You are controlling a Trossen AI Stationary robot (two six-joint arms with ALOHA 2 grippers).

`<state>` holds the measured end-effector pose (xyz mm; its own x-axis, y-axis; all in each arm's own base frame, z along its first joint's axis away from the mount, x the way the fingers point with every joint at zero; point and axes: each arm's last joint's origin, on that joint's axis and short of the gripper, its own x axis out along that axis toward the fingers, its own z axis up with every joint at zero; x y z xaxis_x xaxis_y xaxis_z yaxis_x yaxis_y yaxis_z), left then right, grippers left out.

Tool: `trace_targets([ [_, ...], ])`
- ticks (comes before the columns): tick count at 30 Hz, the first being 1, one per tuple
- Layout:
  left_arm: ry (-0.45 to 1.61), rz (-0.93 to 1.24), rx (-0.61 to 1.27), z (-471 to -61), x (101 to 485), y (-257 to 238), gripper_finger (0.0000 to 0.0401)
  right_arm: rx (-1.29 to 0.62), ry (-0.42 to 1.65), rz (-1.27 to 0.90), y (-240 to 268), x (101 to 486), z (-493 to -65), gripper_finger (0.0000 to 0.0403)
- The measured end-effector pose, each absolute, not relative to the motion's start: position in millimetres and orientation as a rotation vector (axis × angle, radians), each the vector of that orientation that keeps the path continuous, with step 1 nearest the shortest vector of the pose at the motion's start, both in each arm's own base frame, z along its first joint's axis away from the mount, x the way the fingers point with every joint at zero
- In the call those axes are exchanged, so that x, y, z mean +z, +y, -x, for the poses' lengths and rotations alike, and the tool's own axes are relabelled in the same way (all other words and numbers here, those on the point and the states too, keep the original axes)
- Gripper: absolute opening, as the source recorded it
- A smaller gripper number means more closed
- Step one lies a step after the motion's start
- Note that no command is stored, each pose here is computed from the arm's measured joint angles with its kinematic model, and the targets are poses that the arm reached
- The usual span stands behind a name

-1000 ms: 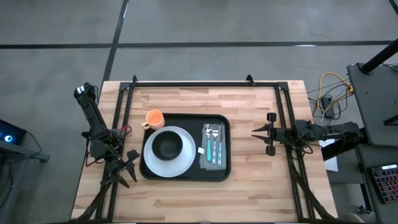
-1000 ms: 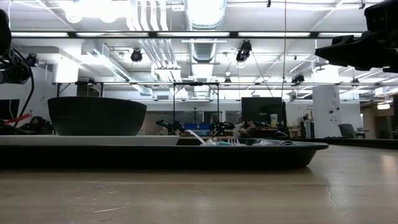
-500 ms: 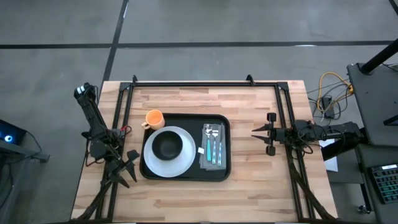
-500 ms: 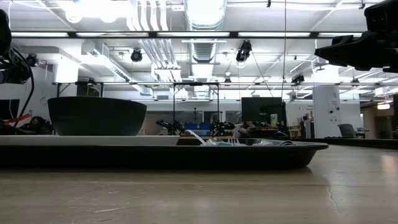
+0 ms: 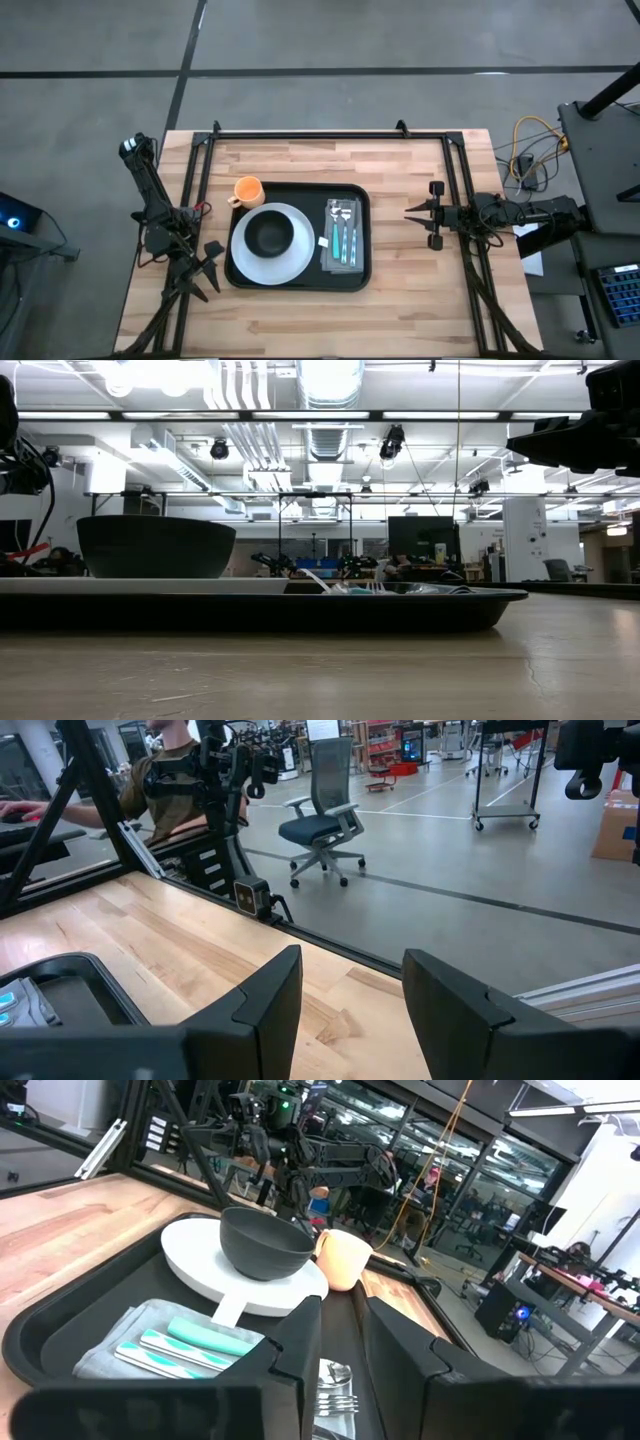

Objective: Set up tray
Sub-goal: Return to Home Position

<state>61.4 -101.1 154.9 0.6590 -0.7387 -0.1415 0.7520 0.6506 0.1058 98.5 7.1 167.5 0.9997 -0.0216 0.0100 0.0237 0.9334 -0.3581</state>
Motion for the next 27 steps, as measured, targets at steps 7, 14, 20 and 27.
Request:
trace_targets([
  [7,0.089,-0.160,-0.847,-61.4,154.8,-101.1,0.0155,-0.023,-0.006,0.366,7.1,167.5,-98.5,0.0080],
  [14,0.088,-0.160,-0.847,-61.4,154.8,-101.1,0.0155,-0.023,-0.006,0.366,7.1,167.5,-98.5,0.0086],
  [20,0.089,-0.160,-0.848,-61.4,154.8,-101.1,0.0155,-0.023,-0.006,0.366,7.1,167.5,-98.5,0.0080],
  [27,0.089,-0.160,-0.848,-61.4,154.8,-101.1,0.0155,-0.022,-0.007,0.366,7.2,167.5,-98.5,0.0069],
])
